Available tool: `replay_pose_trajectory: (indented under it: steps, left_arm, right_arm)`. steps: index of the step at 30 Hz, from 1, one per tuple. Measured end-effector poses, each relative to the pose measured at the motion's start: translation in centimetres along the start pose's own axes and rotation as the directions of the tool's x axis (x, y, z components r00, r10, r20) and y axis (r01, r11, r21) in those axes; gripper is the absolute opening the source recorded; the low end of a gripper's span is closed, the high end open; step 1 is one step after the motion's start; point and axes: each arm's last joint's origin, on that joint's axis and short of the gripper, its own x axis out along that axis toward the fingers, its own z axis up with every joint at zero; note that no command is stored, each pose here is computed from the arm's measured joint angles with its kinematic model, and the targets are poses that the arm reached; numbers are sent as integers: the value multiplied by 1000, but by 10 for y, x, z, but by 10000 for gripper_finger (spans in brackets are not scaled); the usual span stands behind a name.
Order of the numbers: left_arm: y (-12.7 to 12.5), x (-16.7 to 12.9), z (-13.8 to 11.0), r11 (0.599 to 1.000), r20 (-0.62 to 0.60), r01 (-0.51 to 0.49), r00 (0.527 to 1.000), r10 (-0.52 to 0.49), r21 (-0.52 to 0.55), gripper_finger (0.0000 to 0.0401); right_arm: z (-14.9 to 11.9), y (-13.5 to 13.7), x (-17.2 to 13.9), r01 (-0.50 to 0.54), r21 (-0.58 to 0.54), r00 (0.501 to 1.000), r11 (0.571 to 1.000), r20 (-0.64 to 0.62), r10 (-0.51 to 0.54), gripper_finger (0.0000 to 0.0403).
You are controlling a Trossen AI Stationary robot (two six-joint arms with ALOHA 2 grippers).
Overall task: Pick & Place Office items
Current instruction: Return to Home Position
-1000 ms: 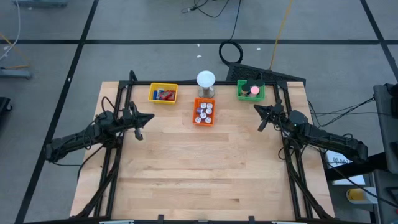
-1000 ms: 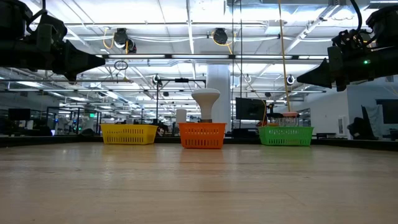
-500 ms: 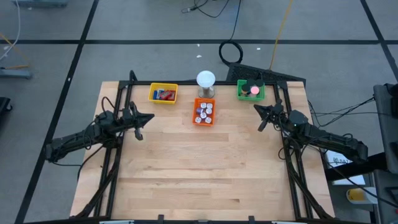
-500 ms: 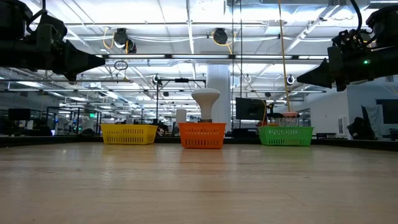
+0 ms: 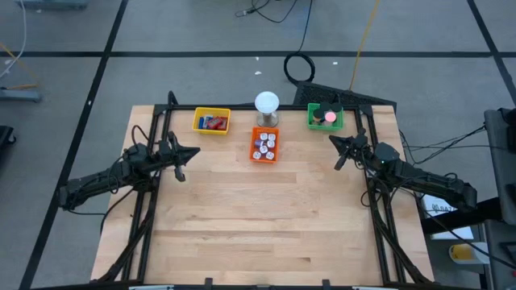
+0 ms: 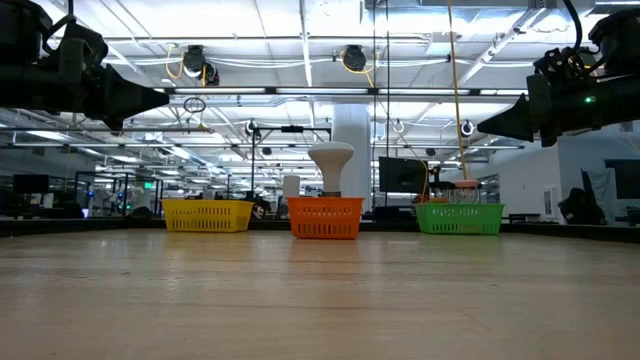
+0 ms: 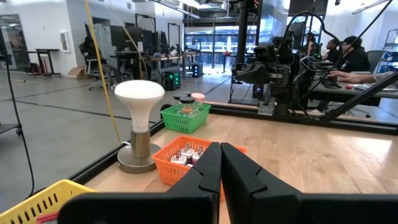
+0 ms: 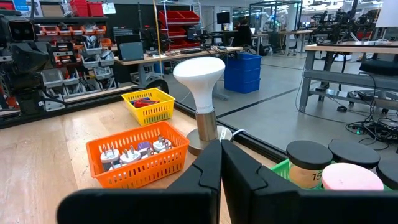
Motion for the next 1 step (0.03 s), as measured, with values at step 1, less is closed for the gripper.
replay_pose_trajectory:
  steps: [1]
  left_arm:
    - [0, 0, 0, 1000, 0, 0, 1000, 0, 0, 8]
  right_arm:
    - [0, 0, 0, 0, 0, 1000, 1000, 0, 0, 0]
